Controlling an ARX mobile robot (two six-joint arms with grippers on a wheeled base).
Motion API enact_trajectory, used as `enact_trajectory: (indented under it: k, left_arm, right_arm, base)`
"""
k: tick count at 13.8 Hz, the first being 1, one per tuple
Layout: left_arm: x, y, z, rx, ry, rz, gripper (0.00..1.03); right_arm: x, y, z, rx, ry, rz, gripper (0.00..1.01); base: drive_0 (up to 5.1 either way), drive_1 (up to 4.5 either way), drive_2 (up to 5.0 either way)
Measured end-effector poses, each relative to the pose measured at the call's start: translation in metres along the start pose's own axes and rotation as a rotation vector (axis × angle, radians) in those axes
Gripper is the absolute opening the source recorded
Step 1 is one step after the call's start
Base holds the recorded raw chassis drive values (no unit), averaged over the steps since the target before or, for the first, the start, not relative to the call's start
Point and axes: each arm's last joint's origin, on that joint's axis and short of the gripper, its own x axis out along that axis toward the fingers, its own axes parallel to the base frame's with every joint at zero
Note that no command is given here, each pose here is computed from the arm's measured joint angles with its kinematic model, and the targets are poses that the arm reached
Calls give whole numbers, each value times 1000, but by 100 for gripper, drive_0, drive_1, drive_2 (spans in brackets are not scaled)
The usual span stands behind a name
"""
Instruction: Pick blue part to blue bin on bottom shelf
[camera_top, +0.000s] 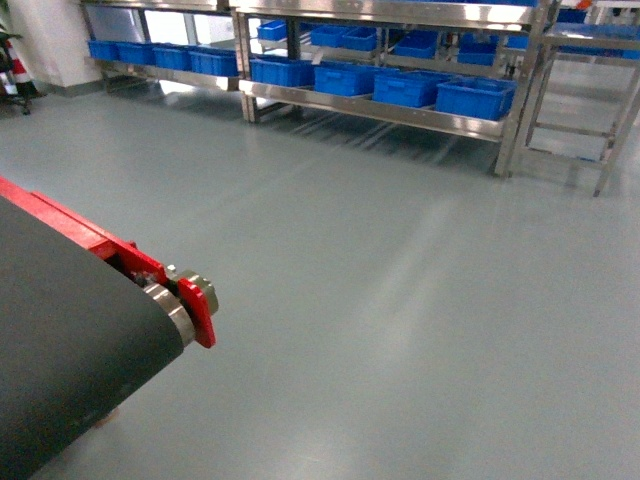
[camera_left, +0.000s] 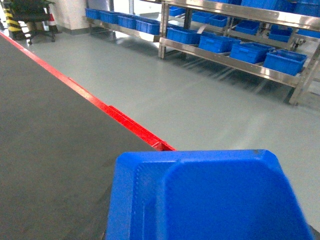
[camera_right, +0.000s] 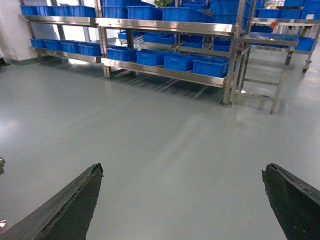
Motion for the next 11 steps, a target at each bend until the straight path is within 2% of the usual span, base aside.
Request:
enact_trajectory:
  k: [11]
  left_arm:
    - [0,0,0,0,0,0,43]
  right_arm:
    - [0,0,0,0,0,0,98]
  base:
    - [-161,-161,-161]
